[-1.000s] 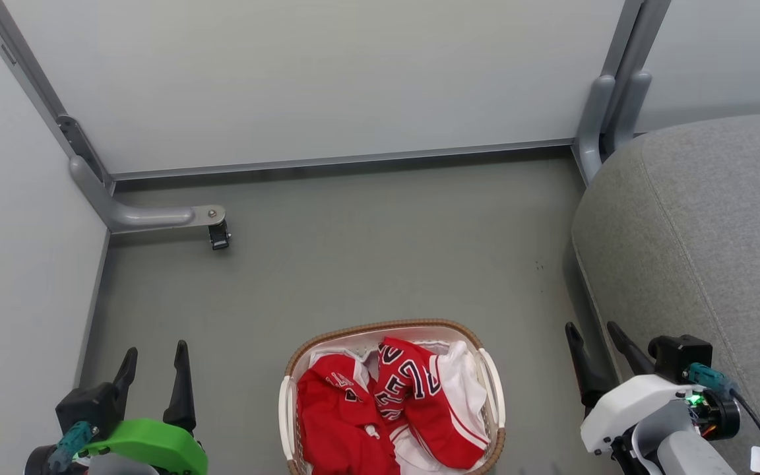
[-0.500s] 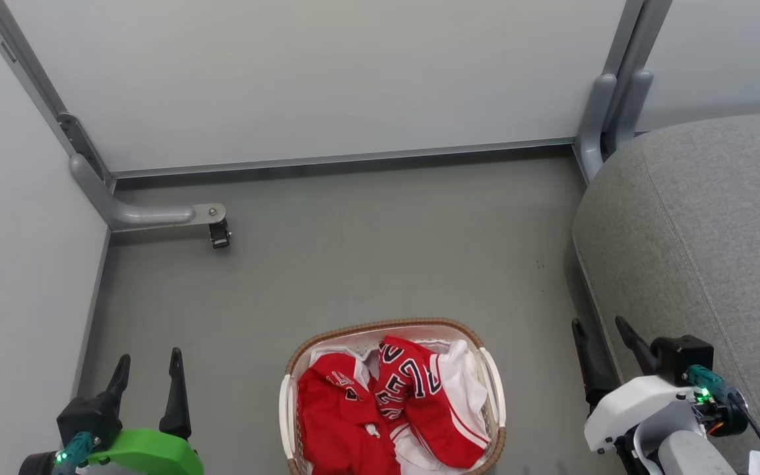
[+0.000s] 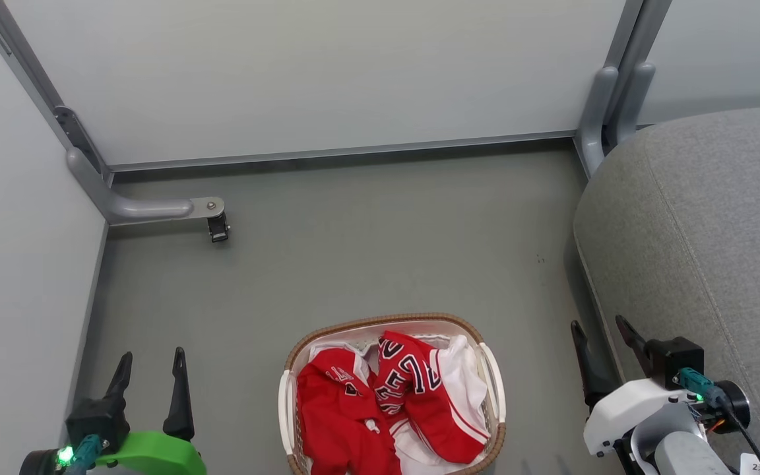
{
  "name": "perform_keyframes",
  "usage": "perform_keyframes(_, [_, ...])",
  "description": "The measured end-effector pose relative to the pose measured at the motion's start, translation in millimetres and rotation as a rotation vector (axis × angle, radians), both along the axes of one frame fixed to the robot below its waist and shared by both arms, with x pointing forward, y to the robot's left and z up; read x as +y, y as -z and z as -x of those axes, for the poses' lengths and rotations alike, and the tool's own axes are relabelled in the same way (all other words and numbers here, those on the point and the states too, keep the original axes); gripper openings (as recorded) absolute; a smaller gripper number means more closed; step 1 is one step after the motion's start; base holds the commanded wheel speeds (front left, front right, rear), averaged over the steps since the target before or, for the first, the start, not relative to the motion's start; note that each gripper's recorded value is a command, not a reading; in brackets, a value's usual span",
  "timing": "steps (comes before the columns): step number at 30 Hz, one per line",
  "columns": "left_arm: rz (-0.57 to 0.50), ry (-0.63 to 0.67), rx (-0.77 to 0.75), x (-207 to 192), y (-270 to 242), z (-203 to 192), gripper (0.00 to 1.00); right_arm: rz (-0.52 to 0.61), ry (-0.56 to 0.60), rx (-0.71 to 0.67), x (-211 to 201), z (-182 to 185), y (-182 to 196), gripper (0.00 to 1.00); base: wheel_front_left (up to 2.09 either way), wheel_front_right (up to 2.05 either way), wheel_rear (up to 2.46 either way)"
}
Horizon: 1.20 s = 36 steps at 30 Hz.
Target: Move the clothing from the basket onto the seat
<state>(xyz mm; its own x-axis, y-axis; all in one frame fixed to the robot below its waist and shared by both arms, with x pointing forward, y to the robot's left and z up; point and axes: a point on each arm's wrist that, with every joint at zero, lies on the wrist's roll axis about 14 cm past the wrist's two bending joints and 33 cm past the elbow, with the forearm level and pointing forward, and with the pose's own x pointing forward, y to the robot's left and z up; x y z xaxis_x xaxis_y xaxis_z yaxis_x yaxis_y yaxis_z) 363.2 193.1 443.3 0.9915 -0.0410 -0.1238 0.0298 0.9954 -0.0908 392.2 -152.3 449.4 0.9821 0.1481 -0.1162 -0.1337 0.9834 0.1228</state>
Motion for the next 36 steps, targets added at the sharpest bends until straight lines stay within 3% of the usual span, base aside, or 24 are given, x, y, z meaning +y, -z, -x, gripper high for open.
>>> perform_keyframes(7, [-0.013, 0.021, 0.02, -6.0, 7.8, -0.9, 1.0, 0.023, -0.007, 0.0, 1.9, -4.1, 2.3, 1.0, 0.0, 0.0, 0.0])
perform_keyframes(16, [0.055, 0.09, 0.087, -36.3, 30.2, -16.7, 1.0, 0.039, -0.012, 0.001, 3.1, -25.2, 6.5, 1.0, 0.0, 0.0, 0.0])
perform_keyframes(36, [0.173, 0.432, 0.298, -157.1, 107.6, -67.4, 1.0, 0.042, -0.039, 0.059, 7.6, -73.8, 48.2, 1.0, 0.0, 0.0, 0.0])
